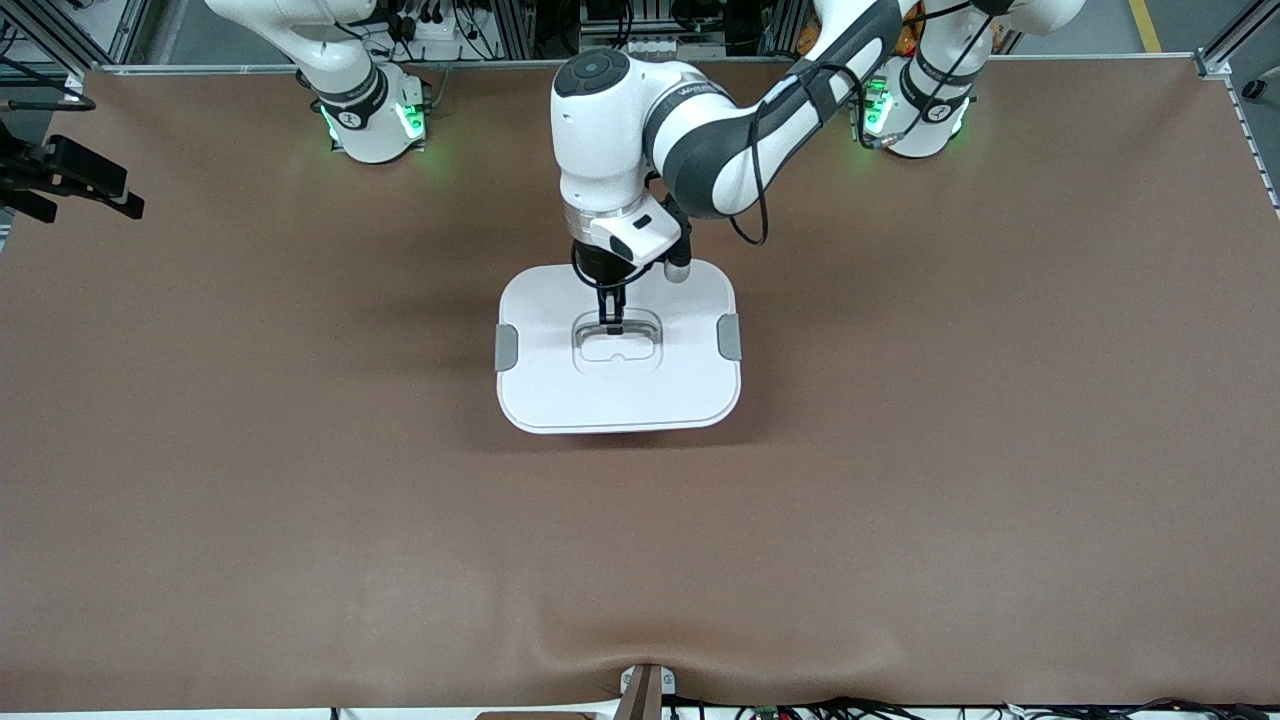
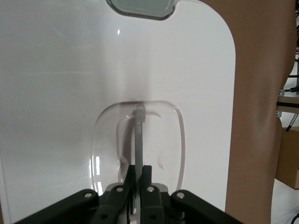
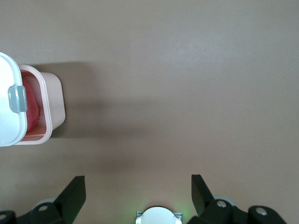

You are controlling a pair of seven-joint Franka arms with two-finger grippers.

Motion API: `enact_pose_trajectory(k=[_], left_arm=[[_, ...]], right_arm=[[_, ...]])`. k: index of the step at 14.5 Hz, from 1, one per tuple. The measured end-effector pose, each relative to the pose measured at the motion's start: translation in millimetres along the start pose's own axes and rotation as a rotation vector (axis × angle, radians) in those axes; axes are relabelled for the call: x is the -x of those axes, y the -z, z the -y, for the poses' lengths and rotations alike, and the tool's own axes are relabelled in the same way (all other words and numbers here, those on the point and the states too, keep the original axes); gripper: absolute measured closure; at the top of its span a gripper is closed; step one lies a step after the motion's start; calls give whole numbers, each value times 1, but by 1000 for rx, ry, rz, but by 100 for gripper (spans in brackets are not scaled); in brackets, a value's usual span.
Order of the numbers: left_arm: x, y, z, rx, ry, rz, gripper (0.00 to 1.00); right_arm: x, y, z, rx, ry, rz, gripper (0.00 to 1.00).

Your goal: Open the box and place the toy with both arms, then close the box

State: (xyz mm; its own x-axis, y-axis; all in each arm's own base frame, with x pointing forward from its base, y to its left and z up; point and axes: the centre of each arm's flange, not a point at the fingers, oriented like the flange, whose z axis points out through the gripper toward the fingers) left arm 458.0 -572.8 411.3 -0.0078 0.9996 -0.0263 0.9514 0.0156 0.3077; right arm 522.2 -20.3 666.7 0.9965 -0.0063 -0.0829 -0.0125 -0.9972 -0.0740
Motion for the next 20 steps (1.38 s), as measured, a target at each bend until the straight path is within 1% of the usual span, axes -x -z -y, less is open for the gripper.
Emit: enact_pose_trajectory(k=[3,6,20], left_arm=[[2,-6,2,-4,-3,2,93],[3,-9,4,-8,-6,1,93],[11,-35,17,-36,-24,-7,93]], right_arm=[[-7,-10,-1,2,-2,-19,0],[-10,-18,-4,6,-6,-16,0],[-9,-17,-7,11,2,-22,0]])
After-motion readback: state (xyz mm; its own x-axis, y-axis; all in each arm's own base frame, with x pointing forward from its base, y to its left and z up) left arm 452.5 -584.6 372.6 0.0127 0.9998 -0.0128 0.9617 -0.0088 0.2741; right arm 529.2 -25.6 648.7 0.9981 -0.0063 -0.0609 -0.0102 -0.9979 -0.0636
